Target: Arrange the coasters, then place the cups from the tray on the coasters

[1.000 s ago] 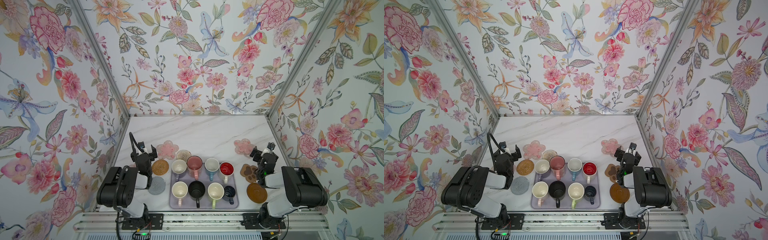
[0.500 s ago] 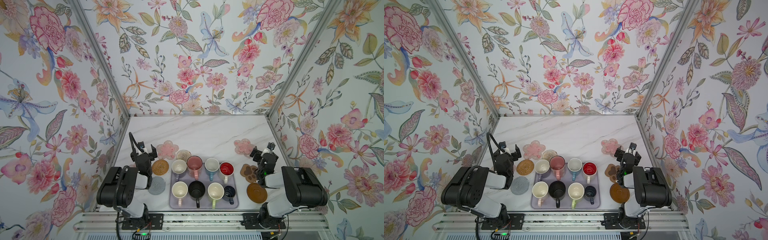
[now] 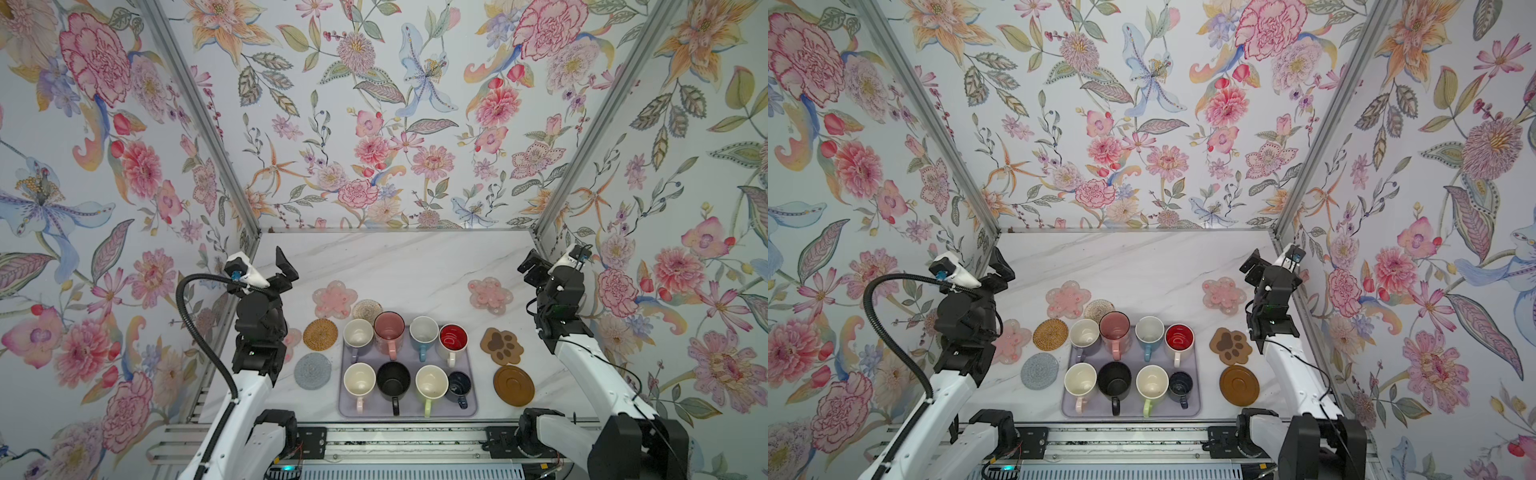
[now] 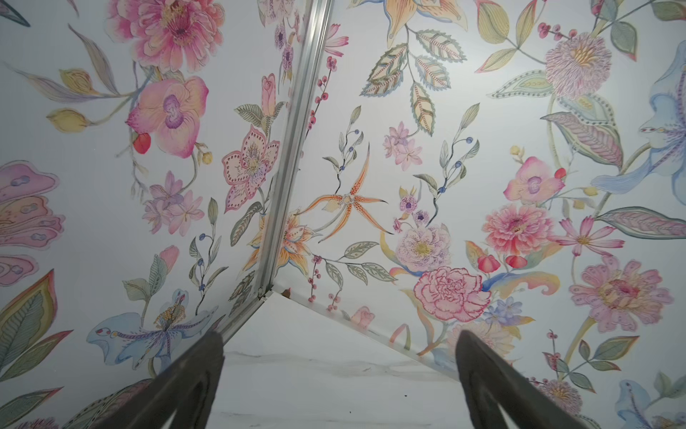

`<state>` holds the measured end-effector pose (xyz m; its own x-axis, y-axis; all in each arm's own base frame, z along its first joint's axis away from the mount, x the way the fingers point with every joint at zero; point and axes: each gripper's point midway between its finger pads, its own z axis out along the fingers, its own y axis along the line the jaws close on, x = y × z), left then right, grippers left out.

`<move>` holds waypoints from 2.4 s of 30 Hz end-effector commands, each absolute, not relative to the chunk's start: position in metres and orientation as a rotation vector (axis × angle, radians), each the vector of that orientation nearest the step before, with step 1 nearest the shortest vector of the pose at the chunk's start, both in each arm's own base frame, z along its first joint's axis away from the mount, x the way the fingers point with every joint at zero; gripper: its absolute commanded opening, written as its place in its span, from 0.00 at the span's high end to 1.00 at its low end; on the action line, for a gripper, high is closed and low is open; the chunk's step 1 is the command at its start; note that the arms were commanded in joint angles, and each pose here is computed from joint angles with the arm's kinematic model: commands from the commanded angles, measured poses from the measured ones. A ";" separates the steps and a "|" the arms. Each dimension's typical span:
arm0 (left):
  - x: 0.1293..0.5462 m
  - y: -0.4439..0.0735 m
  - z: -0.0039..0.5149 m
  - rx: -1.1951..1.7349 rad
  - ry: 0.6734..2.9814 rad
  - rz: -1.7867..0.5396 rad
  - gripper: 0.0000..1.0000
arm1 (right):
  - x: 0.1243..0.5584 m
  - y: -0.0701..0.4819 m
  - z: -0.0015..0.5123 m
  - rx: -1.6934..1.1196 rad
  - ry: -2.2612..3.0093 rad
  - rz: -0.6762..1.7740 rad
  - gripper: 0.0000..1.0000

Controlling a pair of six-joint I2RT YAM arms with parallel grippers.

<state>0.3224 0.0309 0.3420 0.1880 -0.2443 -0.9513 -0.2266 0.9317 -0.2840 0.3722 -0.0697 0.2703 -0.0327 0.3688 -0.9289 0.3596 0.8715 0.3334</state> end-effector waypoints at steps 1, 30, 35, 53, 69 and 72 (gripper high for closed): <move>0.321 0.012 0.282 -0.357 1.678 -0.078 0.01 | 0.347 -0.066 0.210 0.696 1.826 0.149 0.01; 0.397 -0.056 0.274 -0.103 1.919 -0.353 0.01 | 0.392 -0.031 0.066 0.751 2.417 0.412 0.01; 0.398 -0.062 0.257 -0.092 1.954 -0.385 0.01 | 0.395 -0.021 0.057 0.730 2.457 0.419 0.01; 0.390 -0.057 0.251 -0.083 1.953 -0.328 0.01 | 0.421 -0.006 0.030 0.702 2.518 0.417 0.01; 0.391 -0.055 0.245 -0.082 1.965 -0.309 0.01 | 0.446 0.028 0.034 0.638 2.518 0.463 0.01; 0.391 -0.055 0.245 -0.086 1.965 -0.311 0.01 | 0.449 0.036 0.034 0.636 2.517 0.481 0.01</move>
<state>0.3919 -0.0555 0.2413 -0.4250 -0.2165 -0.8789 0.0797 0.9583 -0.2746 0.4495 0.0257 0.0416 -0.7572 0.5073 -0.4115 0.3282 0.8401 0.4318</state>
